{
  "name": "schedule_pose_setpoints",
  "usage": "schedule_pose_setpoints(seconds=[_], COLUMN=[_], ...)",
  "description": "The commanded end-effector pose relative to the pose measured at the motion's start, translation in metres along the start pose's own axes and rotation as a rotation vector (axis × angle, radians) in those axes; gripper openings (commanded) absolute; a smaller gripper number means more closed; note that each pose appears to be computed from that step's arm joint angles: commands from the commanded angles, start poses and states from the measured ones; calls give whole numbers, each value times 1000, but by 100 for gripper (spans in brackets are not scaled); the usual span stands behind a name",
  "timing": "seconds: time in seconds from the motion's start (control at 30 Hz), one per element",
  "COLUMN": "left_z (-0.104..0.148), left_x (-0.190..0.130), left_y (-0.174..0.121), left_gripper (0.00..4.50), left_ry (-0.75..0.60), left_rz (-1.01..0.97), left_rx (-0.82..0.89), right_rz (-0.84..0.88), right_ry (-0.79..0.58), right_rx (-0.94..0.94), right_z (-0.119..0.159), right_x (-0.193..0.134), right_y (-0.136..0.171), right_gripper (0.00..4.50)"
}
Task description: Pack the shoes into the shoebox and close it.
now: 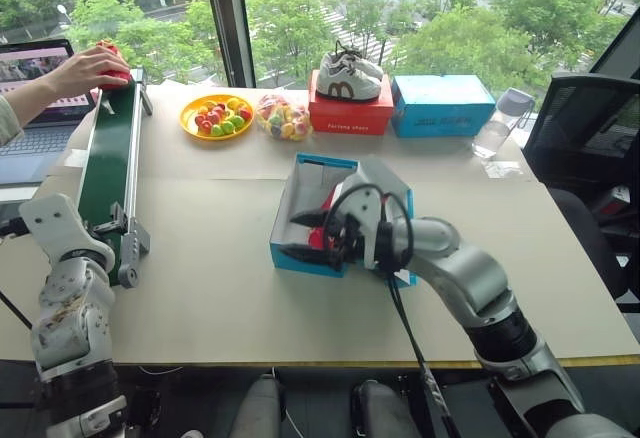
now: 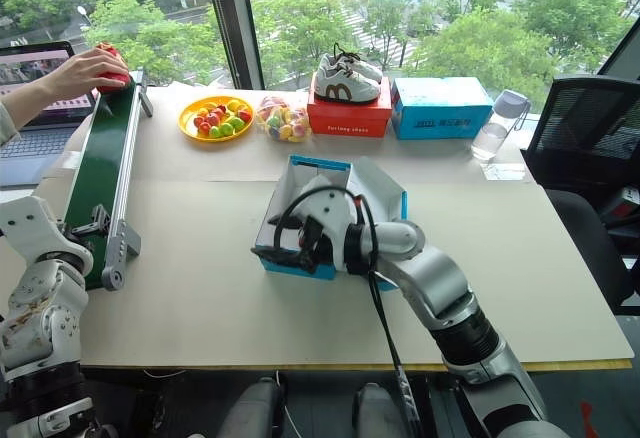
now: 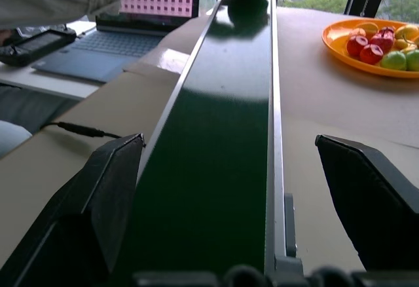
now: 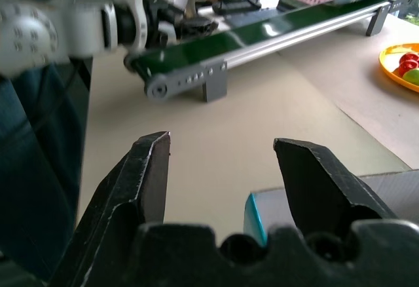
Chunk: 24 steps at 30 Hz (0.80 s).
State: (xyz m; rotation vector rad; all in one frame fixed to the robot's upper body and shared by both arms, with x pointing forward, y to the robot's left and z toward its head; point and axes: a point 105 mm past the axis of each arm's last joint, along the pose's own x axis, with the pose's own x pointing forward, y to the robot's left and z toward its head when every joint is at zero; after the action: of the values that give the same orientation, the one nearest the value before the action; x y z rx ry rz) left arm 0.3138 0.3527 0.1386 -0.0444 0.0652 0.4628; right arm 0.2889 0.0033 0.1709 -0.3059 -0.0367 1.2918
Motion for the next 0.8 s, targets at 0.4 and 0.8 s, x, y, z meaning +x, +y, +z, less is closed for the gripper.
schedule_pose_setpoints(seconds=[0.4,0.8], left_z=[3,-1], left_x=[-1,4], left_y=[9,7], left_gripper=[450,450], left_ry=[-8,17], left_rz=[34,19], left_rx=[17,51], right_rz=[-56,-90], right_ry=[-87,-39], right_rx=[-120,-81], right_z=[12,4], right_x=[5,5], right_y=[-4,-12], right_gripper=[443,443])
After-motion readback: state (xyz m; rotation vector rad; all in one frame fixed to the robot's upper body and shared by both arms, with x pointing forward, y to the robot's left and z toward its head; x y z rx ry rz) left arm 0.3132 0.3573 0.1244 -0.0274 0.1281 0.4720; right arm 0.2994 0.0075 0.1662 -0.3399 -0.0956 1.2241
